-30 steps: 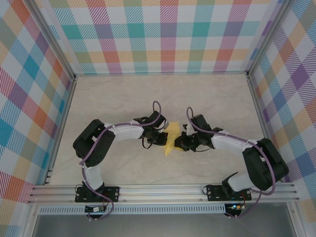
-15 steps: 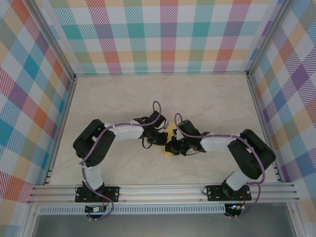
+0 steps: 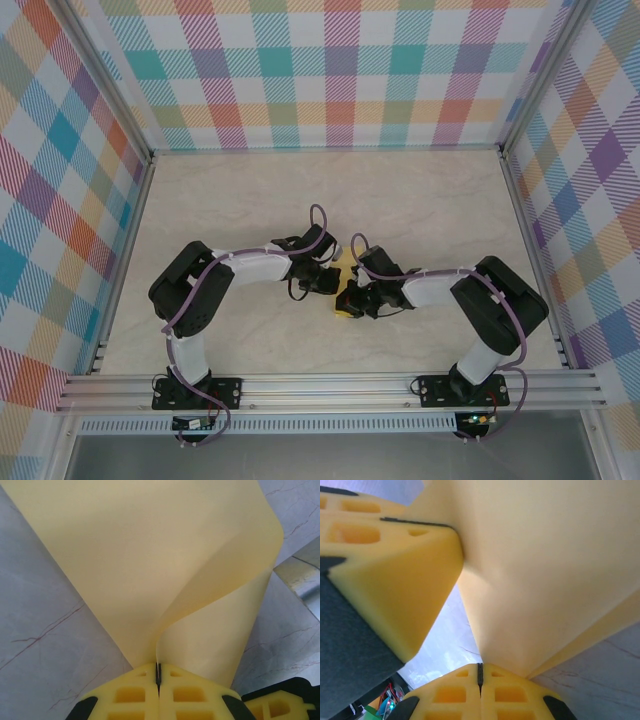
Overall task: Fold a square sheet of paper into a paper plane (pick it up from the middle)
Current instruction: Third fold the triangle at the center of the table.
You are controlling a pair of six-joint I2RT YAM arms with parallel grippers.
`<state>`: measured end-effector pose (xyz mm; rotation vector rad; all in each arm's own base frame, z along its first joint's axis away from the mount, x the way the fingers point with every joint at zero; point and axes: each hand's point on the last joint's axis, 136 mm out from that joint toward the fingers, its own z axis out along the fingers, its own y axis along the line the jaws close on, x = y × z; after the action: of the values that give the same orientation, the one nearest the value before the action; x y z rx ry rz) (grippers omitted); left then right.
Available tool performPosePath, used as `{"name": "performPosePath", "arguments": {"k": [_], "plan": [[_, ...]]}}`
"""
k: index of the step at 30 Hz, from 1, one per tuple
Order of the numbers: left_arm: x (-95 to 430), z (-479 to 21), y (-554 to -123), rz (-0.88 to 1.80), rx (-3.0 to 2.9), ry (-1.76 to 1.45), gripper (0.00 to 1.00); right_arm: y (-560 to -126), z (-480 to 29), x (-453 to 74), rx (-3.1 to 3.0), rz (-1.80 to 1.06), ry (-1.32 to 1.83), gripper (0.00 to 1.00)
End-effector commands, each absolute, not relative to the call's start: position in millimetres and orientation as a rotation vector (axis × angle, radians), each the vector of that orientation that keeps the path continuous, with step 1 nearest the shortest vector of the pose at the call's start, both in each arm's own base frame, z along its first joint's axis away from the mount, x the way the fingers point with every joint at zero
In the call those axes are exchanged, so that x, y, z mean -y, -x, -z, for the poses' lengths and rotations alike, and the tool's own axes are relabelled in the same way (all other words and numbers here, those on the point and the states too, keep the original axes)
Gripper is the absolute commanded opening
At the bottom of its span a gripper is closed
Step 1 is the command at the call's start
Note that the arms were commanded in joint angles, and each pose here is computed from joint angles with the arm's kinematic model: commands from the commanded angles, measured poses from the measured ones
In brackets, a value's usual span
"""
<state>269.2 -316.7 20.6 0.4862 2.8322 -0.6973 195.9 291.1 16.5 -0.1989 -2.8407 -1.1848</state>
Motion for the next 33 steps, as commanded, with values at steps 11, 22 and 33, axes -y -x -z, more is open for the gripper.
{"name": "performPosePath", "arguments": {"k": [11,22,33], "plan": [[310,-1,-265,0.663,-2.9,-0.476,0.04,-193,-17,-288,2.876,1.172,0.133,0.06],[310,-2,-266,0.662,-2.897,-0.478,0.04,-189,-30,-294,2.839,1.296,0.077,0.07],[311,-1,-267,0.662,-2.899,-0.481,0.04,-182,6,-281,2.872,1.128,0.071,0.07]]}}
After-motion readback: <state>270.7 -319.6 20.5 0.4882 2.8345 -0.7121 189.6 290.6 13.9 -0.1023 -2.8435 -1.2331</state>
